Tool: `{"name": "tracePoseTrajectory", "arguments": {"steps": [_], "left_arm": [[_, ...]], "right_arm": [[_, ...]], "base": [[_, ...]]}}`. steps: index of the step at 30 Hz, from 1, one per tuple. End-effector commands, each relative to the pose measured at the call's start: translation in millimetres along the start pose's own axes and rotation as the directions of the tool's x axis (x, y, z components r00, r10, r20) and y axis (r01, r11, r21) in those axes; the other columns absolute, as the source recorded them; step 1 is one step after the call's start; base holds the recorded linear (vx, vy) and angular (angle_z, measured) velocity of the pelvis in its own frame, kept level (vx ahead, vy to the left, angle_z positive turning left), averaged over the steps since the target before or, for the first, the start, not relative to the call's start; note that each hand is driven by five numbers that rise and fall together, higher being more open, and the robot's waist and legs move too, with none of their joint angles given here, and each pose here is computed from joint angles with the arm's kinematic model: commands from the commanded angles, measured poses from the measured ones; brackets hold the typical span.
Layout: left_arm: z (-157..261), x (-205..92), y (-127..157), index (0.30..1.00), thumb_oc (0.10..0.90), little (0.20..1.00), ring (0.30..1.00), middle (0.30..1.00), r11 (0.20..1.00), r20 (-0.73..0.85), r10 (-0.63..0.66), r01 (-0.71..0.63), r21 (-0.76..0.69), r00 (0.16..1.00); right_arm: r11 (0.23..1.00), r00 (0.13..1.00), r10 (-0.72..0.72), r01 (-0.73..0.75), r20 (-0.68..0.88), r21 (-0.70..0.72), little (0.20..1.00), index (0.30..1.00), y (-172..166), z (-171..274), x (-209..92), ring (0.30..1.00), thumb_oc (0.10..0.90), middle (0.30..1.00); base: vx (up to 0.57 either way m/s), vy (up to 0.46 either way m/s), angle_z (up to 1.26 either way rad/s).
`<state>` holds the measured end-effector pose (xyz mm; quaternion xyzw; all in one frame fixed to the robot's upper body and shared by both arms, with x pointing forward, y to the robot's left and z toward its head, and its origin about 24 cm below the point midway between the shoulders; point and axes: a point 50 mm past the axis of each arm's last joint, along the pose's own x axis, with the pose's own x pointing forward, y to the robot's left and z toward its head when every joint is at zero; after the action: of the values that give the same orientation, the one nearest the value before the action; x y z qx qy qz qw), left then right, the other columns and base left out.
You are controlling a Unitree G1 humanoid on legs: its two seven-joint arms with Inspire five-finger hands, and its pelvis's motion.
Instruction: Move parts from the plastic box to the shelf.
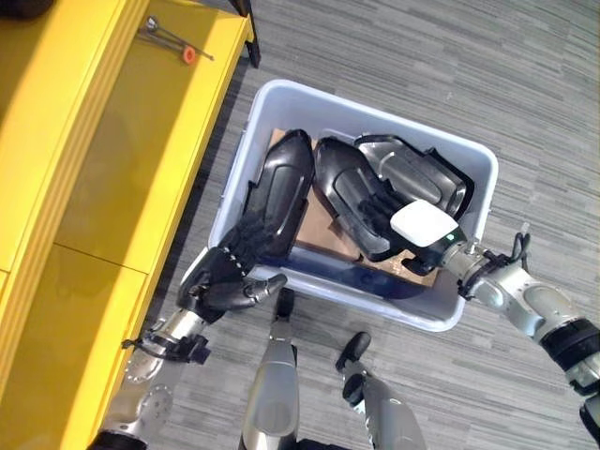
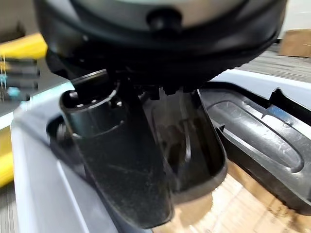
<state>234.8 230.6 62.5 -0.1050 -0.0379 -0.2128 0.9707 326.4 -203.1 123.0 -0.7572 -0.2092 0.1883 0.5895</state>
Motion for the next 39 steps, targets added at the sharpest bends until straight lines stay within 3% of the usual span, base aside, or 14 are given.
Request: {"name": "tracePoseTrajectory", "arguments": {"steps": [1, 8, 16, 27, 33, 38, 39], "left_arm": [[17, -3, -17, 1.0, 0.9, 1.0, 1.0, 1.0, 0.988, 0.053, -0.147, 0.144, 0.06, 0.988], [18, -3, -12, 1.0, 0.9, 1.0, 1.0, 1.0, 0.99, 0.06, -0.128, 0.123, 0.074, 0.99], [20, 4, -16, 1.0, 0.9, 1.0, 1.0, 1.0, 0.988, 0.041, -0.148, 0.146, 0.052, 0.988], [17, 10, -18, 1.0, 0.9, 1.0, 1.0, 1.0, 0.992, 0.071, -0.122, 0.12, 0.032, 0.99], [14, 12, -19, 1.0, 0.9, 1.0, 1.0, 1.0, 0.993, 0.073, -0.119, 0.117, 0.026, 0.99], [9, 12, -22, 1.0, 0.9, 1.0, 1.0, 1.0, 0.992, 0.075, -0.126, 0.125, 0.015, 0.989], [7, 15, -26, 1.0, 0.9, 1.0, 1.0, 1.0, 0.991, 0.077, -0.136, 0.136, 0.008, 0.988]], "right_arm": [[0.974, 0.979, -0.201, 0.203, 0.027, -0.104, 1.0, 1.0, -55, -15, 4, 1.0, 0.9, 1.0], [0.969, 0.977, -0.211, 0.205, -0.027, -0.138, 1.0, 1.0, -46, -17, 4, 1.0, 0.9, 1.0], [0.974, 0.957, -0.224, 0.215, -0.185, -0.07, 1.0, 1.0, -39, -36, 0, 1.0, 0.9, 1.0], [0.979, 0.965, -0.201, 0.201, -0.167, -0.015, 1.0, 1.0, -30, -28, 12, 1.0, 0.9, 1.0], [0.936, 0.939, -0.33, 0.312, -0.099, -0.161, 1.0, 1.0, -38, -21, 15, 1.0, 0.9, 1.0], [0.844, 0.881, -0.474, 0.45, -0.013, -0.291, 1.0, 1.0, -45, -17, 11, 1.0, 0.9, 1.0], [0.811, 0.867, -0.493, 0.486, 0.067, -0.325, 1.0, 1.0, -41, -12, 10, 1.0, 0.9, 1.0]], "base": [[0.0, 0.0, 0.0], [-0.03, -0.028, -0.02], [-0.02, 0.003, -0.02], [-0.02, 0.01, 0.01], [-0.01, 0.015, 0.01], [-0.01, 0.016, 0.0], [-0.02, 0.041, -0.01]]}}
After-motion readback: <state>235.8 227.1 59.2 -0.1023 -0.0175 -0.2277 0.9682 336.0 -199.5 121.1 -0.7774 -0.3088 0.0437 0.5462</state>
